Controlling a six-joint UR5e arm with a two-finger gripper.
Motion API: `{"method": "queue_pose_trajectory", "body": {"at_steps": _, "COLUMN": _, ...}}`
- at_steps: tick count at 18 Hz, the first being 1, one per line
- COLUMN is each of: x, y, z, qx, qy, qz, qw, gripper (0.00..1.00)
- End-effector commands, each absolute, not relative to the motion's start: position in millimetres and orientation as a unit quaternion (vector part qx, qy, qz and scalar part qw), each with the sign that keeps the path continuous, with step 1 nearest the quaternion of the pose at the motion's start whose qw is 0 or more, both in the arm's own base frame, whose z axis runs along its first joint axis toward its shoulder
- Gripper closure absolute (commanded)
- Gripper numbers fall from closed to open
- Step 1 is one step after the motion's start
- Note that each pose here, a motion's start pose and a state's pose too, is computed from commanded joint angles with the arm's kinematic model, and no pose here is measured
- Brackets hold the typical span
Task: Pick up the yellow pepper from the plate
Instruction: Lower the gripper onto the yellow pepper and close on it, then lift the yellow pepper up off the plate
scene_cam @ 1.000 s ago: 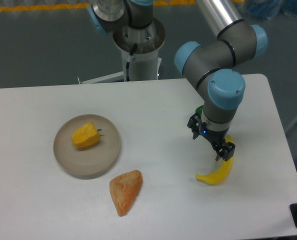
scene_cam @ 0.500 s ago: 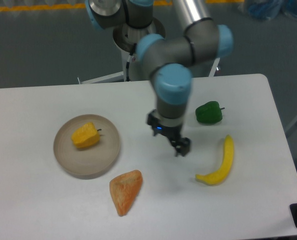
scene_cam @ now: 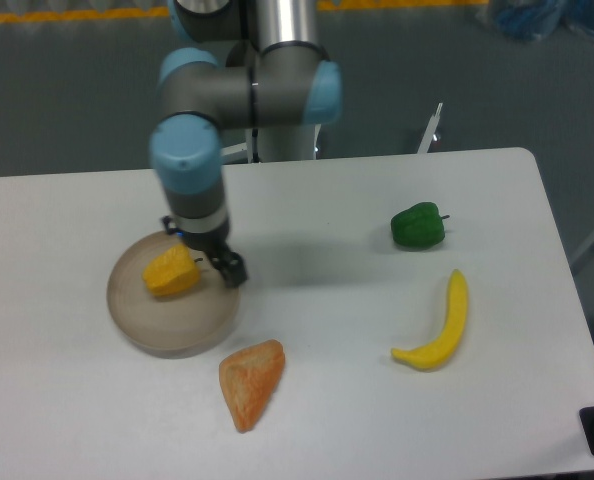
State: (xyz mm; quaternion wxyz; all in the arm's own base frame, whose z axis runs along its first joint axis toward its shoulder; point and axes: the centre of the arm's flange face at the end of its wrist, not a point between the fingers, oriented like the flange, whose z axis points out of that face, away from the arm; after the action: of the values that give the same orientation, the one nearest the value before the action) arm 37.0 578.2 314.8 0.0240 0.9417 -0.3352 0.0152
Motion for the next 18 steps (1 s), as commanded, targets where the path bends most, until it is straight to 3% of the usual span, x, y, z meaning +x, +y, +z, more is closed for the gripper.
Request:
{"method": "queue_pose_trajectory", "body": {"at_steps": 6, "x": 56, "y": 563, "z": 286, "qx": 0.937, "qy": -0.347, "qz": 0.014, "qw": 0.027, "gripper": 0.00}}
{"method": "queue_pose_trajectory", "body": {"at_steps": 17, "x": 69, "y": 578, "z": 249, "qx": 0.937, "qy": -0.349, "qz": -0.007, "qw": 0.033, "gripper": 0.00}}
{"method": "queue_pose_trajectory", "body": {"at_steps": 18, "x": 69, "y": 579, "z": 249, "qx": 0.936, "qy": -0.349, "qz": -0.007, "qw": 0.032, "gripper": 0.18}}
